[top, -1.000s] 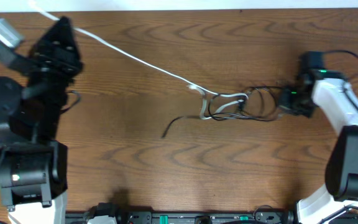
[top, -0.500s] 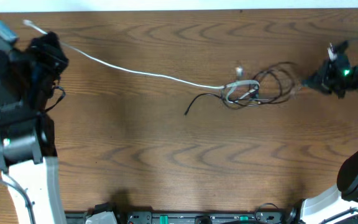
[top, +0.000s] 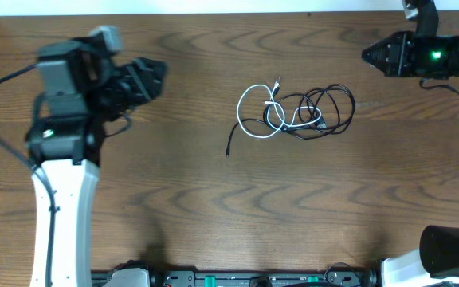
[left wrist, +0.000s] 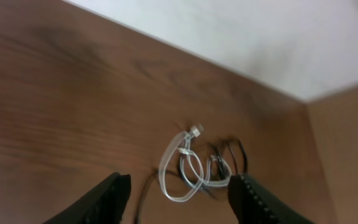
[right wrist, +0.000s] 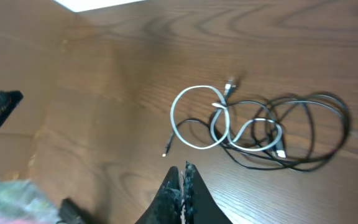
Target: Untangle cables
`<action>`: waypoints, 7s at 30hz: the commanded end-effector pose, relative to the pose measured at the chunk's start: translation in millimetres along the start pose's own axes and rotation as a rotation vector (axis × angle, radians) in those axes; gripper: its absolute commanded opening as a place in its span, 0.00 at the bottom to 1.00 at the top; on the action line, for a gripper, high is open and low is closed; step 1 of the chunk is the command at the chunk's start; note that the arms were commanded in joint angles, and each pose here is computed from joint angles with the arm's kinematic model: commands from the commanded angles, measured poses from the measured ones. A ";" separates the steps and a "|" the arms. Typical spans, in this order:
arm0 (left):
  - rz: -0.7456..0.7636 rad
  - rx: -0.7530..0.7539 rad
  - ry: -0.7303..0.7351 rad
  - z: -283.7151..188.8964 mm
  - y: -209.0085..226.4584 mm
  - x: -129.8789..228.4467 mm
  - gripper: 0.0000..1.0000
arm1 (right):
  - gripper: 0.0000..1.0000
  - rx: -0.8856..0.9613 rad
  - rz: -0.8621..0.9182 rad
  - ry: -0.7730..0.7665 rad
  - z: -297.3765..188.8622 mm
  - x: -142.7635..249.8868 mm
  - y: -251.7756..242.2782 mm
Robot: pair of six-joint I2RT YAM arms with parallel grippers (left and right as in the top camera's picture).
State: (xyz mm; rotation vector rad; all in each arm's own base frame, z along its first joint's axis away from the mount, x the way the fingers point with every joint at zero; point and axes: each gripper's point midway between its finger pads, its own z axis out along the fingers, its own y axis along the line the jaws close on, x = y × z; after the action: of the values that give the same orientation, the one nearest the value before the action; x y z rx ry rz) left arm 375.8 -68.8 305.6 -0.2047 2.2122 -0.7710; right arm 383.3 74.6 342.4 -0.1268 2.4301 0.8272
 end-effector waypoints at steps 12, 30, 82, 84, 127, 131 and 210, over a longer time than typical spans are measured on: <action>0.351 0.211 0.422 160.2 -81.0 147.3 0.64 | 0.27 0.265 0.096 0.080 -3.5 23.4 -38.7; 0.662 0.251 0.380 284.0 -91.8 243.9 0.82 | 0.28 0.328 0.117 0.136 -8.3 38.5 -48.1; 0.333 0.267 -0.245 13.2 -196.1 25.5 0.08 | 0.44 -0.244 0.076 0.243 96.6 82.5 3.5; 0.326 0.279 -0.255 11.7 -198.9 23.3 0.07 | 0.45 -0.262 0.058 0.254 108.1 89.5 8.1; 0.233 0.264 -0.634 -110.1 -169.2 -66.6 0.07 | 0.45 0.560 0.501 0.156 164.1 171.3 -169.3; 0.229 0.262 -0.639 -114.6 -166.1 -68.3 0.07 | 0.68 0.290 0.310 0.192 172.2 157.0 -146.8; -0.150 0.786 -1.076 -261.5 -219.7 -123.3 0.07 | 0.92 -0.272 -0.055 0.424 324.5 258.1 63.0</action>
State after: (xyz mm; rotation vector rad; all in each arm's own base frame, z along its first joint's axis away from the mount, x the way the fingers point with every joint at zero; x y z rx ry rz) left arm 260.6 -84.9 639.4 -0.2890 0.8526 -1.1902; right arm 332.5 322.9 47.7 -0.4900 2.5842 1.1623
